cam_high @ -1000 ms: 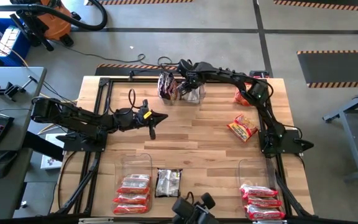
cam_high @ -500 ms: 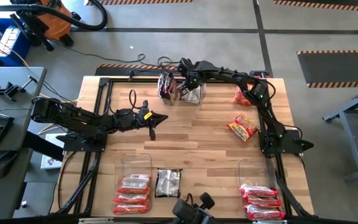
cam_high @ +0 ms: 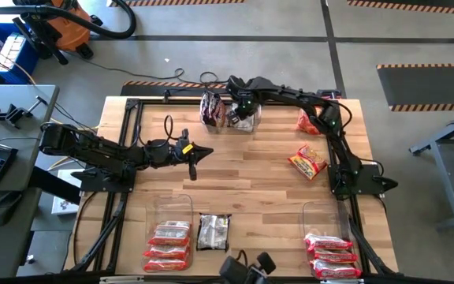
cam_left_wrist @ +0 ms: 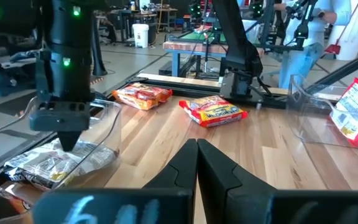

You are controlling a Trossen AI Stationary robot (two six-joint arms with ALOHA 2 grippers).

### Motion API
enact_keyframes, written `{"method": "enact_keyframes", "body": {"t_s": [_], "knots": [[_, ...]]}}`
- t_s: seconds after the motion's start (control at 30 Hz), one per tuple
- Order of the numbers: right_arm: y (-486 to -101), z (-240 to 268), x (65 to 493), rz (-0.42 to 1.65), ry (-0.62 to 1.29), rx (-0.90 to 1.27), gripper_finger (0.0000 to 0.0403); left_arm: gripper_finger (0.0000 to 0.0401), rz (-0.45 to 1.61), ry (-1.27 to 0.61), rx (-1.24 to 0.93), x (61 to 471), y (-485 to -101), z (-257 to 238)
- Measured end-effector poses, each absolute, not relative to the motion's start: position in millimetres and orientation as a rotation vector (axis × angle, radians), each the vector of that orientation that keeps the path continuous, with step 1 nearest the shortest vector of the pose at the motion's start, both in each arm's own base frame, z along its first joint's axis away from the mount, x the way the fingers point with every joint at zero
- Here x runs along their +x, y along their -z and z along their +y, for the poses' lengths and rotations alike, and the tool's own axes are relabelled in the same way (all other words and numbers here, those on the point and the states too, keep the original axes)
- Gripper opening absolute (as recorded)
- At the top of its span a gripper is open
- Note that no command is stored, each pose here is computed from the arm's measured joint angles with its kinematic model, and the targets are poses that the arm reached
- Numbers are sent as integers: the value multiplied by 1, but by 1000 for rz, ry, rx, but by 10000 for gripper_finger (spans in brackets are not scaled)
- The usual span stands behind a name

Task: Sort Maruchan noodles
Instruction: Put the top black noodle pack into the top transparent bin

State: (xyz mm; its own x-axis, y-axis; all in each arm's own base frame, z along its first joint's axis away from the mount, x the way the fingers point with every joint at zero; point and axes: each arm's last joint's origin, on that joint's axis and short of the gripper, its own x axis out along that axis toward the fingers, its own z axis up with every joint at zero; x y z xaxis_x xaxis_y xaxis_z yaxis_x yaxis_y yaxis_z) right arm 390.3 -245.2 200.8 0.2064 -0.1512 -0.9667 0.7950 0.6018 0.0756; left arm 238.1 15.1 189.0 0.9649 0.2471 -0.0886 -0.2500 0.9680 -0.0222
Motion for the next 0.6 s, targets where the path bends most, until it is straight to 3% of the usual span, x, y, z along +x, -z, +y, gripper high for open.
{"method": "enact_keyframes", "body": {"t_s": [0.2,0.33,0.47,0.6], "knots": [[-192,-249,395,1141,806,713,173,3,94,-252,-62,238,-188,15],[-181,-251,397,1145,837,744,212,3,111,-249,-66,238,-186,14],[-174,-252,398,1160,858,737,207,3,111,-233,-65,238,-186,10],[-169,-253,399,1168,868,724,159,3,111,-221,-64,238,-186,7]]}}
